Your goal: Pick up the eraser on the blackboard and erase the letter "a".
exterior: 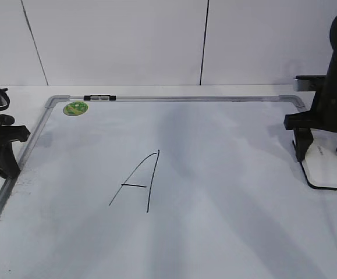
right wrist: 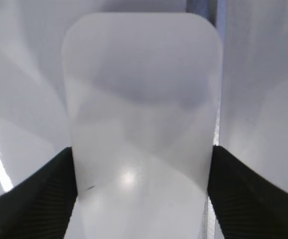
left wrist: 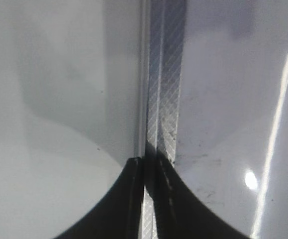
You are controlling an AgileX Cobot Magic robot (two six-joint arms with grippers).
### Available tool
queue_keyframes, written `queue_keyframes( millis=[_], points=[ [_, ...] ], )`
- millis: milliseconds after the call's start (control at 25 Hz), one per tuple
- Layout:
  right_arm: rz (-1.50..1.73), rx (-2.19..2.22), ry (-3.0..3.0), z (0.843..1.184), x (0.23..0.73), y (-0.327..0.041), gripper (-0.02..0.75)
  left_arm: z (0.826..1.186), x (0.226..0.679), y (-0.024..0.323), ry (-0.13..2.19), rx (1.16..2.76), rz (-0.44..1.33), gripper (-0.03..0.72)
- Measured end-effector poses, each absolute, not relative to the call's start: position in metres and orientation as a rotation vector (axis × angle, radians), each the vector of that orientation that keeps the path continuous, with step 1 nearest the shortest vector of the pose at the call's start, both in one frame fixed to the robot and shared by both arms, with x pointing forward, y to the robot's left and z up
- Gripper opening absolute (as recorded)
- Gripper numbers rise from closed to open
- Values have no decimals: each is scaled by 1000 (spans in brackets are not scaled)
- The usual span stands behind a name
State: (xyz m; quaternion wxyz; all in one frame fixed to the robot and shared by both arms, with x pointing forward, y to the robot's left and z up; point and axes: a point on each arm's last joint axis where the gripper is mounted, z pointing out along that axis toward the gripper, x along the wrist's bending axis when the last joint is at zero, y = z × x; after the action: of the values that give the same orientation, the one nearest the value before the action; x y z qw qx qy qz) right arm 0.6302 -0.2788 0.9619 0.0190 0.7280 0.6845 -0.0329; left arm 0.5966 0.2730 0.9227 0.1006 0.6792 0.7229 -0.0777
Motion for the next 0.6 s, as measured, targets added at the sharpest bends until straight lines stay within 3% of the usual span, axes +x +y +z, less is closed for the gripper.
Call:
queue_keyframes(
  millis=[160, 400, 600],
  points=[
    [-107, 2262, 2126, 962, 630, -279, 610, 924, 597, 273, 2133, 2010, -222, 106],
    [-127, 2269, 2132, 962, 628, -279, 610, 942, 605, 274, 2095, 2022, -179, 302],
    [-117, 2266, 2128, 966, 628, -279, 610, 970, 609, 273, 2049, 2017, -130, 344]
  ],
)
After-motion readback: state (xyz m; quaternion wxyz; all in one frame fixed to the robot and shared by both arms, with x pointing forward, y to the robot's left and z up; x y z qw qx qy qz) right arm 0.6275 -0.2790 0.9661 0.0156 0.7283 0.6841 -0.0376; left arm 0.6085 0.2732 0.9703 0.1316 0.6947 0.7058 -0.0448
